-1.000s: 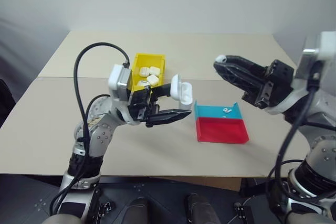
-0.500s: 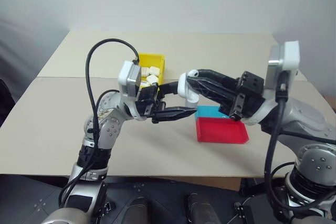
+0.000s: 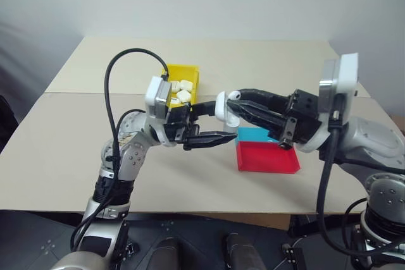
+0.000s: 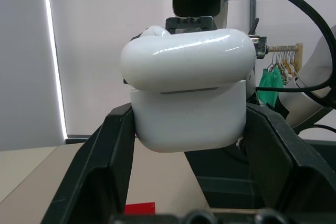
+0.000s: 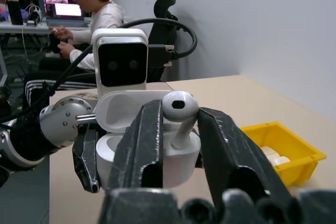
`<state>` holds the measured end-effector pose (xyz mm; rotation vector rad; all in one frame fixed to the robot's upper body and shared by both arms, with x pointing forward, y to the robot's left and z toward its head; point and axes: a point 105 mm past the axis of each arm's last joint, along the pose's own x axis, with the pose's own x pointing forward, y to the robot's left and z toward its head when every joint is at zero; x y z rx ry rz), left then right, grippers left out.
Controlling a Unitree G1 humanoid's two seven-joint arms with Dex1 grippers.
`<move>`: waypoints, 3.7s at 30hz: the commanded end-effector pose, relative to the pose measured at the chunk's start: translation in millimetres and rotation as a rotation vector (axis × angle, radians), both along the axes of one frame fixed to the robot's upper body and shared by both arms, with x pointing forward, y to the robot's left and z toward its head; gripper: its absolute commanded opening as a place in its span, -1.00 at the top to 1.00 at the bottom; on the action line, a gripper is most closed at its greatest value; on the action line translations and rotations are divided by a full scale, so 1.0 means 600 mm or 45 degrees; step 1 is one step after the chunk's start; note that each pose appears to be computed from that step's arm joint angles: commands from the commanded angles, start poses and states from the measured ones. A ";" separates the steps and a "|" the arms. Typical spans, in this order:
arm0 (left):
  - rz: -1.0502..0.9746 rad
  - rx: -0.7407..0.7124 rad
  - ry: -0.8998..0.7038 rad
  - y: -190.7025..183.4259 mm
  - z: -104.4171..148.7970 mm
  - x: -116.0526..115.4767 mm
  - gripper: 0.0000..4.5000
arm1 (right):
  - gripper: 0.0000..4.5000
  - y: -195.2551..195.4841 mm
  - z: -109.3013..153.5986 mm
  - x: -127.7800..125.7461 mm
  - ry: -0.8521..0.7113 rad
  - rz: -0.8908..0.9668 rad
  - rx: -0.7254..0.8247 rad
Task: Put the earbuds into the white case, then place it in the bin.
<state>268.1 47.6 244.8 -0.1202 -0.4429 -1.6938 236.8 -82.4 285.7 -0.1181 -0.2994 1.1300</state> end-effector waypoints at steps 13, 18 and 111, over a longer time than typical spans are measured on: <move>0.012 -0.039 -0.108 0.007 0.022 -0.004 -0.24 | -0.99 -0.044 0.032 0.009 -0.117 -0.083 -0.040; 0.052 -0.028 -0.113 0.021 0.022 0.000 -0.24 | -0.99 -0.096 0.017 0.060 -0.097 -0.244 -0.380; 0.270 -0.023 -0.133 0.056 0.013 -0.030 -0.24 | 0.70 -0.174 -0.230 0.297 -0.057 -0.062 -1.711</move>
